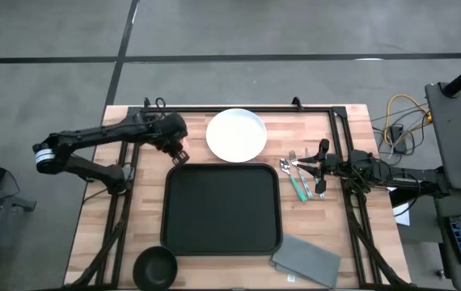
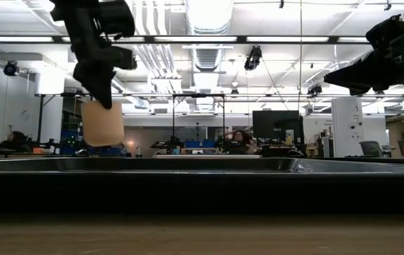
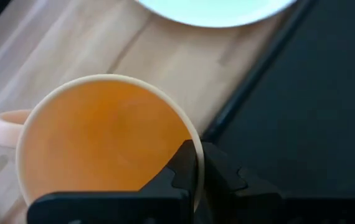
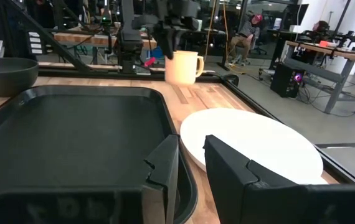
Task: Set up tray
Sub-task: Put the orange mug on the black tray
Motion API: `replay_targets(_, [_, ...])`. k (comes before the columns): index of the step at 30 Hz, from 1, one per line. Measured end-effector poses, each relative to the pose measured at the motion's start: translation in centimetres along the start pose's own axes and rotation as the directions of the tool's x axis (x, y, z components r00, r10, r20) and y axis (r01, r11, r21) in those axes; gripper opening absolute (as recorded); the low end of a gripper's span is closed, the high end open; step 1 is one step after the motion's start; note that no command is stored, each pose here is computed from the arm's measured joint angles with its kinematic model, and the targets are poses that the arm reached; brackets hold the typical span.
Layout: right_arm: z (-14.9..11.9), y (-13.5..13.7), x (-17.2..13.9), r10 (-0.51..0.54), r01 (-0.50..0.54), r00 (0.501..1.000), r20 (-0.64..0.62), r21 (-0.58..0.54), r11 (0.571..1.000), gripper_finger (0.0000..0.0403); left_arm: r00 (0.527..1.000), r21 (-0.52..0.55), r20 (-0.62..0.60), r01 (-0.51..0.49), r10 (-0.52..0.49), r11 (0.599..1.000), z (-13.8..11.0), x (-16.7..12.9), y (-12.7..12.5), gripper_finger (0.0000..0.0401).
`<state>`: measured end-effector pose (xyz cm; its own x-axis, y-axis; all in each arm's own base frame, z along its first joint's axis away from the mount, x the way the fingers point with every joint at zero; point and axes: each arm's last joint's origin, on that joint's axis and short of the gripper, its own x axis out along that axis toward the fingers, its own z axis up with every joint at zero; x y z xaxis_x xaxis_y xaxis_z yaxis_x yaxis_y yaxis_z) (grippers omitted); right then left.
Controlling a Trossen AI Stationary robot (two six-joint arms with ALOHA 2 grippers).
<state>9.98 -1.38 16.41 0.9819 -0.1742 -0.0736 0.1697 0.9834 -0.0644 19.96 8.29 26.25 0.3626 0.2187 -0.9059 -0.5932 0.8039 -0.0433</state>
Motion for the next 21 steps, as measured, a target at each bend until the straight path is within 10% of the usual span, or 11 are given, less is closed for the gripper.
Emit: replay_targets(21, [0.0, 0.0, 0.0, 0.000, 0.000, 1.000, 0.000, 0.000, 1.000, 0.0068, 0.991, 0.096, -0.062, 0.125, -0.119, 0.988, -3.6, -0.2, -6.8, 0.0000])
